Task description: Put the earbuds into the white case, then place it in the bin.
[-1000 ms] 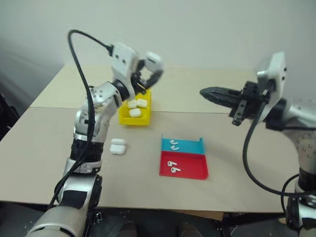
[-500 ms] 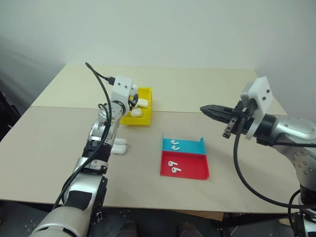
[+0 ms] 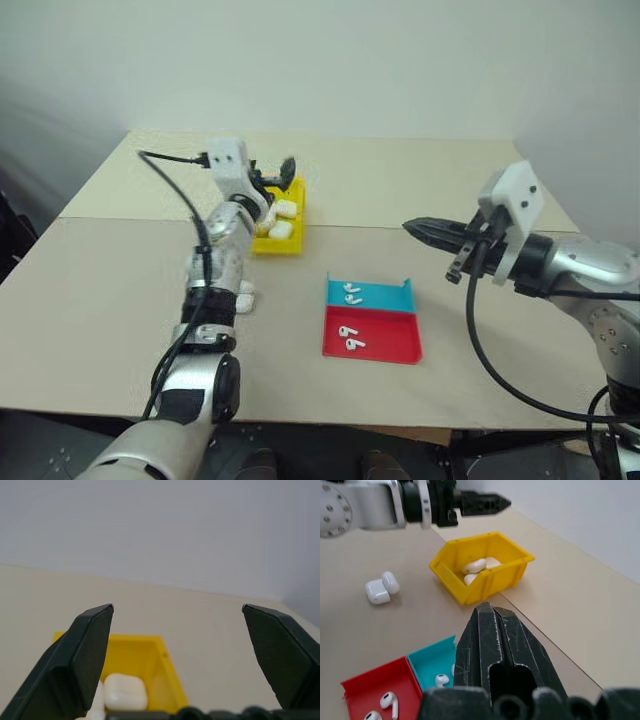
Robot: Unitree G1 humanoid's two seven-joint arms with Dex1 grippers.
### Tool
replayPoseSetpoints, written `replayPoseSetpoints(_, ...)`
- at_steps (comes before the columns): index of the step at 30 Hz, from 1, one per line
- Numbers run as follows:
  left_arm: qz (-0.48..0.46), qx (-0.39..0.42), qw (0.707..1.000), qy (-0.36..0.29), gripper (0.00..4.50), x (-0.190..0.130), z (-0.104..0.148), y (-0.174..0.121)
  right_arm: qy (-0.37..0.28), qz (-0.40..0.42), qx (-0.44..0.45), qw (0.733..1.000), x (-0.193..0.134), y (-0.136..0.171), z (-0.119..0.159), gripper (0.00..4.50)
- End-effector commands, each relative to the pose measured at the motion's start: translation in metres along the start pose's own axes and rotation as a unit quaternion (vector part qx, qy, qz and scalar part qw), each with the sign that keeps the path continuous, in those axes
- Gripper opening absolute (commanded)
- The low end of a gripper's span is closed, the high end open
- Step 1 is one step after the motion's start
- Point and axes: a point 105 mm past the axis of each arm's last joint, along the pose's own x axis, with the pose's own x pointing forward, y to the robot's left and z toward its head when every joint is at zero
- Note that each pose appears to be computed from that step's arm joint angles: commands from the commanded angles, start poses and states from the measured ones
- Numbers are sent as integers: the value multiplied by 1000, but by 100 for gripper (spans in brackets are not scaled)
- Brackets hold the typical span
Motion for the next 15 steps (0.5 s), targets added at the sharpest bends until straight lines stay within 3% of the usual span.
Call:
replayPoseSetpoints(1, -67, 64, 996, 18, 449, -31, 0, -3, 23, 10, -41, 999, -13, 6, -6, 0)
replayPoseSetpoints(10, -233, 164, 951, 119, 449, -143, 10, -14, 57, 80, -81, 992, -73, 0, -39, 0)
replayPoseSetpoints(15, -278, 182, 930, 158, 449, -180, 24, -12, 88, 108, -109, 984, -108, -12, -45, 0)
